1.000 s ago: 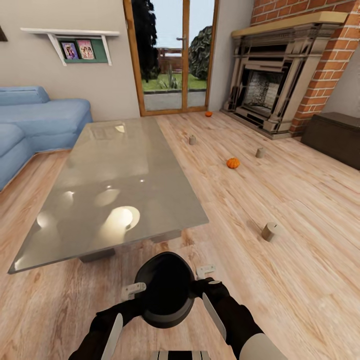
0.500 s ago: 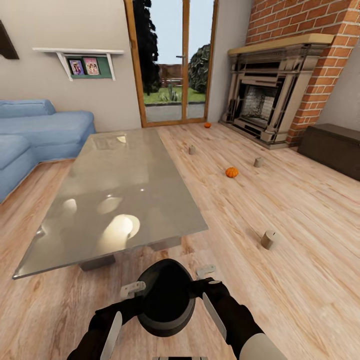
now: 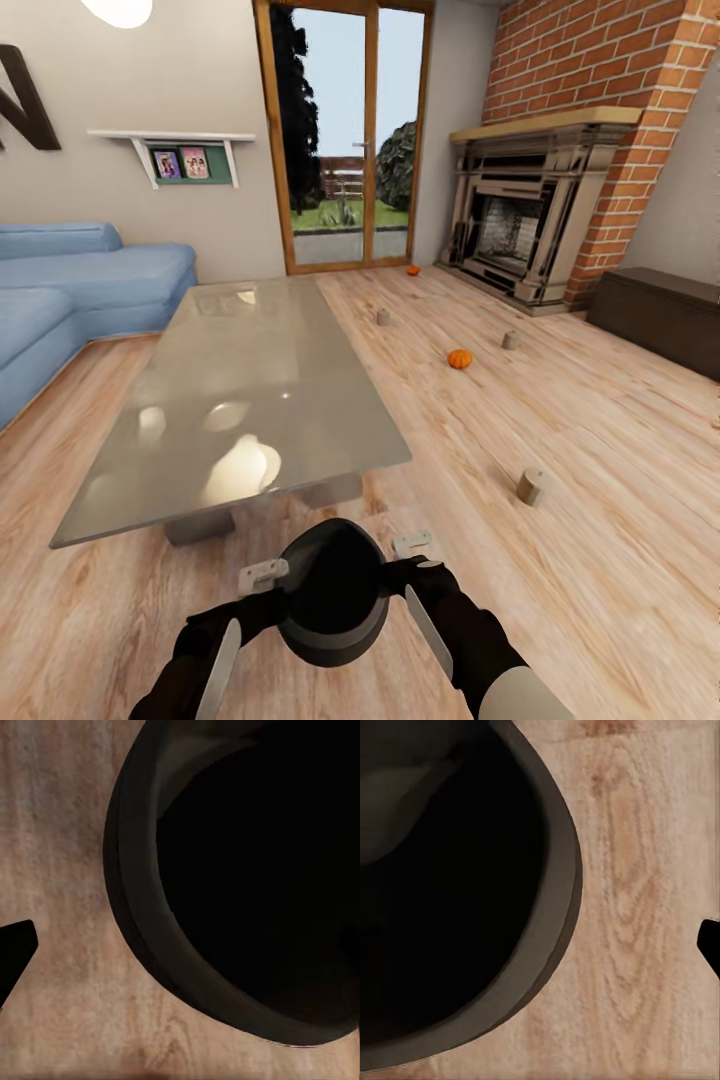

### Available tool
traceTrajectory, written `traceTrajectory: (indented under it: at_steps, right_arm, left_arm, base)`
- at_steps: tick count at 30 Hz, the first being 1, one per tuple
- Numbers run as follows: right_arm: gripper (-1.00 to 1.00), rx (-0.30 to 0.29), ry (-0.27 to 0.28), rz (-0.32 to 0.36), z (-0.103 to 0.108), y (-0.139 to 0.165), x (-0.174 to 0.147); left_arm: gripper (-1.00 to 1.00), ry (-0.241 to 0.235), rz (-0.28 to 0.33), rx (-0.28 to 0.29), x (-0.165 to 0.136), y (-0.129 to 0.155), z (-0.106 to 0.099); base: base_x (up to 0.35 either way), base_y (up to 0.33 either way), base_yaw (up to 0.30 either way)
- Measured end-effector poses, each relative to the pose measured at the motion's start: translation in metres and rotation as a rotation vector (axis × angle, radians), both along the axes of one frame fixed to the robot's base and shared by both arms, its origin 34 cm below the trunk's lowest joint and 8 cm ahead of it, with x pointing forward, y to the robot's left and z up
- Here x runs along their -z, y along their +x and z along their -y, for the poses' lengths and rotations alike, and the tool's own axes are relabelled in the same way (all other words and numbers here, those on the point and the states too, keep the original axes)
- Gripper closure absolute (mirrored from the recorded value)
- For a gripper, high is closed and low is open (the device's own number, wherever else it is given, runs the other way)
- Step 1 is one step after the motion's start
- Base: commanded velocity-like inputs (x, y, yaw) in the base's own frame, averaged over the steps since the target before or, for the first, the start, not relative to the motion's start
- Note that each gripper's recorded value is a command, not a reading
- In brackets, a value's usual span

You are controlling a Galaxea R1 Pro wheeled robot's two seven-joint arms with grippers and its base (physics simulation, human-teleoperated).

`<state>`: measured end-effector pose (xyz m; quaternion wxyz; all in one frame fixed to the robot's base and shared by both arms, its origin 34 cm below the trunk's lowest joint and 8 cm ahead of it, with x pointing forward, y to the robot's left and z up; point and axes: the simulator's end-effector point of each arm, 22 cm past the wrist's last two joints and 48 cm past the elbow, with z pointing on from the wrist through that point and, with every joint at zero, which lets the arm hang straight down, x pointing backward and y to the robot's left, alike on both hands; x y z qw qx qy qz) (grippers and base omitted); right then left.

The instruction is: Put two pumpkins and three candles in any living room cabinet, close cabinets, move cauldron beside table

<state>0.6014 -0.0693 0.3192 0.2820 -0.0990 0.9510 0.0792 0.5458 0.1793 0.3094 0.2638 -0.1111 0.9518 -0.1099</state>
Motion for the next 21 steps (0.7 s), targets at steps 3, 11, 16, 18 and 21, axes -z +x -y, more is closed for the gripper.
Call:
traceTrajectory:
  at_steps: [3, 11, 16, 18, 21]
  right_arm:
    - [-1.00, 0.000, 0.001, 0.012, 0.000, 0.002, -0.007]
    - [-1.00, -0.003, 0.007, 0.046, -0.002, 0.008, -0.025]
    - [-1.00, 0.000, 0.018, 0.055, -0.002, 0.007, -0.031]
    - [-1.00, 0.013, 0.011, 0.044, 0.003, 0.001, -0.023]
    - [-1.00, -0.003, 0.013, 0.052, -0.001, 0.003, -0.025]
  left_arm:
    - [-1.00, 0.001, 0.021, -0.008, -0.009, 0.005, -0.004]
    - [-1.00, -0.010, 0.034, -0.051, -0.023, 0.007, -0.018]
    - [-1.00, 0.006, 0.038, -0.058, -0.026, 0.005, -0.026]
    - [-1.00, 0.028, 0.021, -0.076, -0.017, -0.003, -0.038]
    - [-1.00, 0.008, 0.011, -0.071, -0.012, -0.007, -0.031]
  base:
    - [-0.226, 0.000, 0.000]
    - [-0.133, 0.000, 0.000]
    - [-0.014, 0.000, 0.000]
    - [0.000, 0.000, 0.000]
    - [0.000, 0.000, 0.000]
